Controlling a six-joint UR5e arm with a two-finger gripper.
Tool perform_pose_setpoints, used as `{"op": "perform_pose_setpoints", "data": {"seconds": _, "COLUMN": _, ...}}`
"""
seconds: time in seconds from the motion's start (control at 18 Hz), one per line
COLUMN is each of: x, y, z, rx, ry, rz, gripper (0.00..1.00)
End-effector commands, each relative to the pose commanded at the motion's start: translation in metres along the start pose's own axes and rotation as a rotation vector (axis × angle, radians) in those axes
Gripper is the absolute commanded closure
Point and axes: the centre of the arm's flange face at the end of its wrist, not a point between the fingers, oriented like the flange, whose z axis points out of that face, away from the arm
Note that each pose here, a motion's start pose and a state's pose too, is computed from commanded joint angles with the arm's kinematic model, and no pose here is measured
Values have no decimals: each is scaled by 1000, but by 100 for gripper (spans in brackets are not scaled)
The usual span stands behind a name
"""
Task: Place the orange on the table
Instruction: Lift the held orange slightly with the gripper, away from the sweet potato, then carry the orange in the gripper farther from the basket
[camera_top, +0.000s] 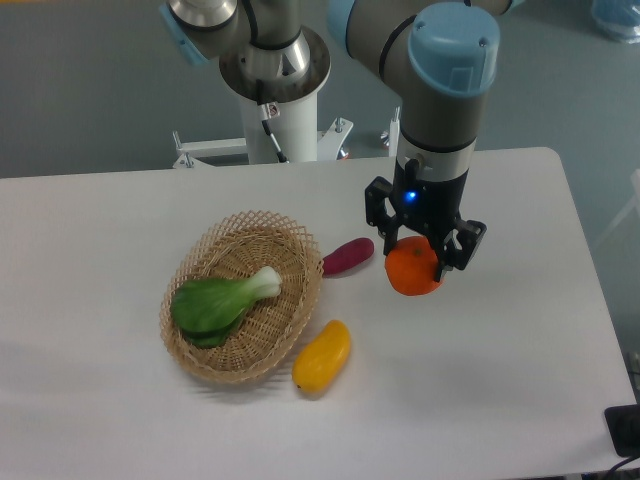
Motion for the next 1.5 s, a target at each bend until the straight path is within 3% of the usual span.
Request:
{"op": "perform_pose_setpoints", "data": {"seconds": 0.5, "x": -4, "y": 4, "z": 1, "rx": -4, "ry": -6, "rz": -3, "gripper": 26}}
{"op": "perform_pose_setpoints", "data": {"seconds": 0.89, "x": -33, "y": 48, "z": 28, "rx": -33, "ry": 20, "rz": 87, "gripper": 26}}
{"op": "perform_pose_setpoints", "data": {"seconds": 1.06, "x": -31, "y": 70, "z": 60, "rx": -52, "ry": 79, "rz": 172, "gripper": 26}}
{"op": "perform_pose_setpoints", "data": {"seconds": 1.33, "x": -28, "y": 93, "z": 111, "rx": -145, "ry": 79, "rz": 248, "gripper": 27}}
{"op": "perform_pose_setpoints", "data": {"seconds": 1.5, "x": -10, "y": 106, "z": 143, "rx": -178, "ry": 133, "rz": 305, "gripper": 27}}
